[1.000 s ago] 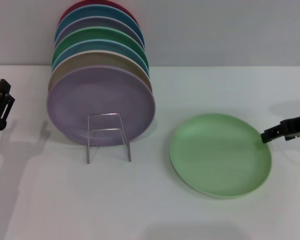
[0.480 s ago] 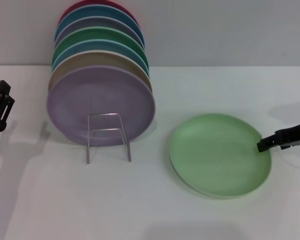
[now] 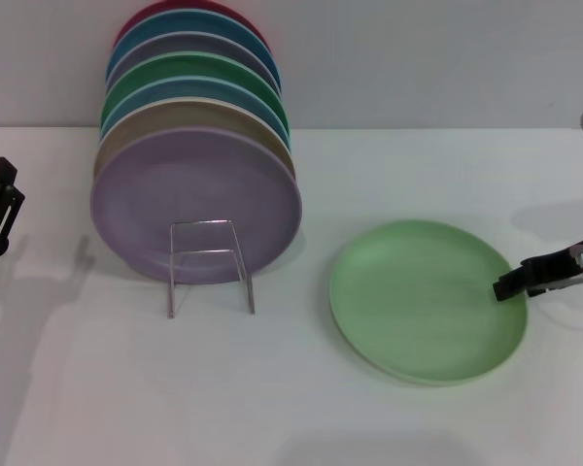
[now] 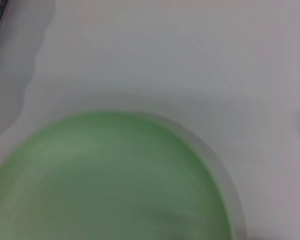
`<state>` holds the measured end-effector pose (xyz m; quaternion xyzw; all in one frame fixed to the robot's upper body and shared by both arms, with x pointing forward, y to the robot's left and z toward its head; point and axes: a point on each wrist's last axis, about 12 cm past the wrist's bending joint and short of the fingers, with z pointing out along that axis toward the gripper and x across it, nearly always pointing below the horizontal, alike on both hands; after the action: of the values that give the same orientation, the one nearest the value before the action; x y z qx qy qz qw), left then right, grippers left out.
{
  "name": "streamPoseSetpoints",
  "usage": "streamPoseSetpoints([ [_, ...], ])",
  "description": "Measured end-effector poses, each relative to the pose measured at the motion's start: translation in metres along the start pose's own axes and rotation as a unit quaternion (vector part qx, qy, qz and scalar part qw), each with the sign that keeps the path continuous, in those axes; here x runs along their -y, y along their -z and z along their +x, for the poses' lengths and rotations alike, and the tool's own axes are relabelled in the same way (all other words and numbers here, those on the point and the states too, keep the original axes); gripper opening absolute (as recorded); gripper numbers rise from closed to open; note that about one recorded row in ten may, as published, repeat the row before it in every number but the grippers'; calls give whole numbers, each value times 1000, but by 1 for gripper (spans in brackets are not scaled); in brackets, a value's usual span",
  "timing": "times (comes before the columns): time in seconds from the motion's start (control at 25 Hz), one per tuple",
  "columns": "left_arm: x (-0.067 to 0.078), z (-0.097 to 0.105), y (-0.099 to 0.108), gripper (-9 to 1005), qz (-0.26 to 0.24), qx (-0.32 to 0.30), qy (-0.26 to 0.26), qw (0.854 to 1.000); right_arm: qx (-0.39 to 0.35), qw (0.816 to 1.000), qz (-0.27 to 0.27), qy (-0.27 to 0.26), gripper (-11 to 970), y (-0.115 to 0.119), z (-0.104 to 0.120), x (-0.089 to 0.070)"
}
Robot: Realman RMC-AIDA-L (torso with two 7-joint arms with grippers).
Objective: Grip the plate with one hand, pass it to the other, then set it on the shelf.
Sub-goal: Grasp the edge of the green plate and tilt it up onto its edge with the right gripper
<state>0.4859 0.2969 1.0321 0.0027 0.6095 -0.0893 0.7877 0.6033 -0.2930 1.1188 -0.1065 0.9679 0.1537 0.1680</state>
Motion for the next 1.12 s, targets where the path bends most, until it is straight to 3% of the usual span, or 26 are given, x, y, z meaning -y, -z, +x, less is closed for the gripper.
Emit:
streamPoseSetpoints([
  [0.12, -1, 0, 1, 810, 0, 1, -1, 1000, -4, 1000, -2, -2, 553, -2, 1, -1],
  [0.32, -1, 0, 1, 810, 0, 1, -3, 1000, -4, 1000, -2, -5, 314, -3, 1, -1],
  [1.12, -2, 0, 2, 809, -2, -1, -5, 1000, -6, 1000, 6, 8, 55, -4, 0, -2],
])
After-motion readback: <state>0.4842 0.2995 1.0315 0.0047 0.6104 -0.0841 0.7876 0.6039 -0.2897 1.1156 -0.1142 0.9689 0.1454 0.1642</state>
